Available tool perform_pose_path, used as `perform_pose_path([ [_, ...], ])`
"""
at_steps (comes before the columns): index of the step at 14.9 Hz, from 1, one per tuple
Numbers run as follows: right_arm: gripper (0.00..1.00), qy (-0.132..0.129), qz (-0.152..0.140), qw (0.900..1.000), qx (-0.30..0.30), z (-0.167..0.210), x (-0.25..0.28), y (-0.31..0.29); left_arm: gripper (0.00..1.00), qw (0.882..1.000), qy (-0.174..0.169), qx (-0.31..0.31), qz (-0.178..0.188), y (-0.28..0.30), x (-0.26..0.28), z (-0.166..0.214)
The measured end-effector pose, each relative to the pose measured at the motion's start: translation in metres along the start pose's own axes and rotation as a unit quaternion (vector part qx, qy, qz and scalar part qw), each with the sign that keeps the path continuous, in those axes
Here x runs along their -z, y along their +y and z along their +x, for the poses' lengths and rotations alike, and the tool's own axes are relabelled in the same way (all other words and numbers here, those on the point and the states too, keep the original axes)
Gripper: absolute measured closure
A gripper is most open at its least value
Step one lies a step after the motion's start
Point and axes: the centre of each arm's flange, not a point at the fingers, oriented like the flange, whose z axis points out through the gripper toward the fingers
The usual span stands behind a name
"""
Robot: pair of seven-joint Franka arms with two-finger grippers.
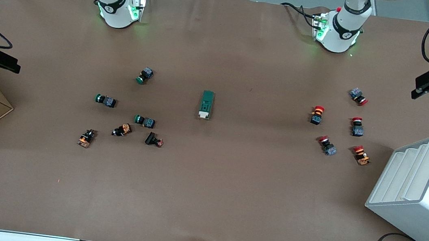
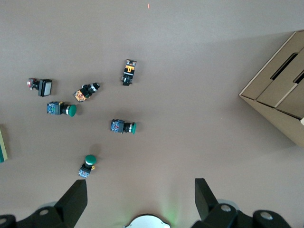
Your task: Close load switch with both arms
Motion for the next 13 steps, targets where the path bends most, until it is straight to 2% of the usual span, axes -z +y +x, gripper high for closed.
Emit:
perform_pose_path([
  [5, 0.00, 0.001, 0.002, 1.000, 0.003, -0.015, 0.007, 0.011, 0.00, 1.000, -0.006, 0.004, 0.000, 0.016, -0.004, -0.008],
  [13, 0.00, 0.018, 0.001, 1.000, 0.008, -0.073, 0.026, 0.007, 0.00, 1.000, -0.003, 0.003, 0.003, 0.036, 0.000, -0.017],
])
